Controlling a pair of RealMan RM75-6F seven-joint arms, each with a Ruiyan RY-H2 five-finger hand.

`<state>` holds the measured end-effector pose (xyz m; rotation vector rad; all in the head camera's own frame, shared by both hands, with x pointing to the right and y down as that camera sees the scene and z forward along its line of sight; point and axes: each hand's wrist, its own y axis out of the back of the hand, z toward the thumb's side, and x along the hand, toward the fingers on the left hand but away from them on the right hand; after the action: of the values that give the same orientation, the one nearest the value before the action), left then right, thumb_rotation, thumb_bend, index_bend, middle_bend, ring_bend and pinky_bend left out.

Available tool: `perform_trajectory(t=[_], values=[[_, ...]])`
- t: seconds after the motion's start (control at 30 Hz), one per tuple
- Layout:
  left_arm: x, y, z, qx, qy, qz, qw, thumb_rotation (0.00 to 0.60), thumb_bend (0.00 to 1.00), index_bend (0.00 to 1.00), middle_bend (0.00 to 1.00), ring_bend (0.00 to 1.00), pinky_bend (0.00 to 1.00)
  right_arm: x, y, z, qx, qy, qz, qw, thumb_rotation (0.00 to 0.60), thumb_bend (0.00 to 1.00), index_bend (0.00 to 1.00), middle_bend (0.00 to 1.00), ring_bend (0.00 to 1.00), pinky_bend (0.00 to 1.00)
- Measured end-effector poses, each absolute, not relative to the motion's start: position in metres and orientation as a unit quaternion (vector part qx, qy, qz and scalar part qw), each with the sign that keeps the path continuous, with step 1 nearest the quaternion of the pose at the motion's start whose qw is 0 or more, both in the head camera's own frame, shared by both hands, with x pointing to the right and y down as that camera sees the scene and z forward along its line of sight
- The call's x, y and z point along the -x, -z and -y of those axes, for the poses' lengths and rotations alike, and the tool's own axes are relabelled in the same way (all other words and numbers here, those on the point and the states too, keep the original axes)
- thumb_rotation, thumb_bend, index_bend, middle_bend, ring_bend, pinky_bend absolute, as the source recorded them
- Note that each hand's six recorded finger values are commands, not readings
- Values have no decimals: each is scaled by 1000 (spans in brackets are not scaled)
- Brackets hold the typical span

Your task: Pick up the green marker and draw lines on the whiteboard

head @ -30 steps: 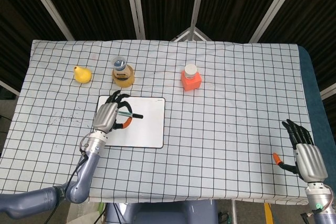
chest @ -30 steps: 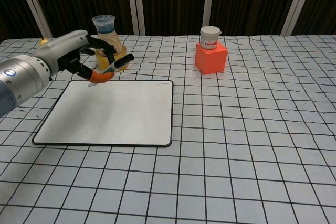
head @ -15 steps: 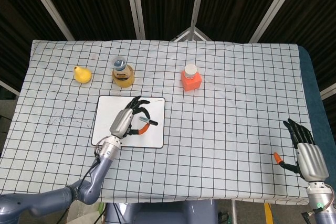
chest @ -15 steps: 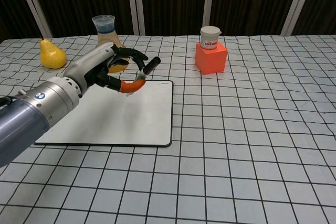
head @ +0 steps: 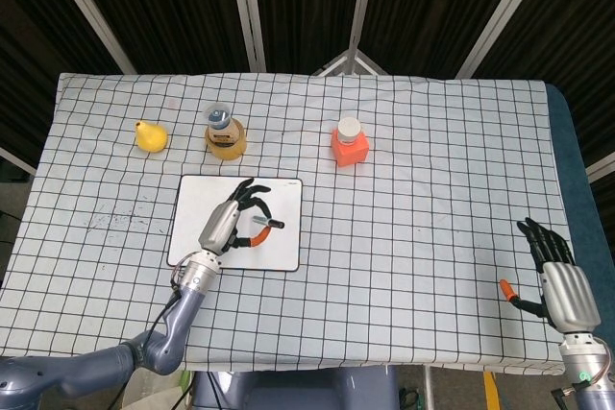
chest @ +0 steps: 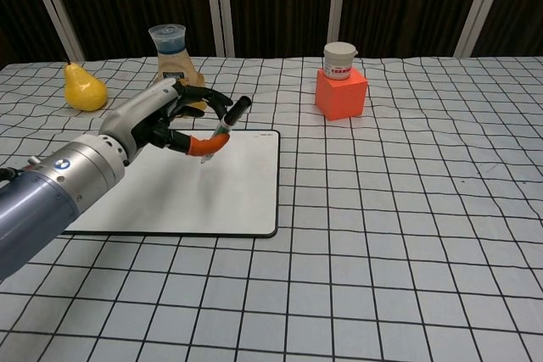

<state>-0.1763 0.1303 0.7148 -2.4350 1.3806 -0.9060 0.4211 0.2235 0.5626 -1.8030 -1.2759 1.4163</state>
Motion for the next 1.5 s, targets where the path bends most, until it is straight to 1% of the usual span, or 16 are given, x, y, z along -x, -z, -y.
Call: perform_trajectory(t=[0.6,0.9,1.27,1.4,1.5], values=[[184,-725,-128,820,325,-461,96,600,577,661,194,43,125,-421,-563,-224,665,-522,470,254,600,324,0,0,0,0],[194,-730,-121,813,342,-457,111,600,578,661,196,43,125,-422,-562,-225,665,-523,470,251,600,324,0,0,0,0],[234,-747,-103,787,387,-464,124,600,577,663,197,43,125,-422,-563,-225,663,-525,473,249,600,324,0,0,0,0],[255,-747,-89,772,393,-481,135,600,577,664,197,43,125,-422,-564,-224,662,-525,473,249,600,324,0,0,0,0],[269,-739,-75,761,385,-502,142,600,577,664,198,43,125,-421,-564,-225,663,-525,472,250,600,324,0,0,0,0]])
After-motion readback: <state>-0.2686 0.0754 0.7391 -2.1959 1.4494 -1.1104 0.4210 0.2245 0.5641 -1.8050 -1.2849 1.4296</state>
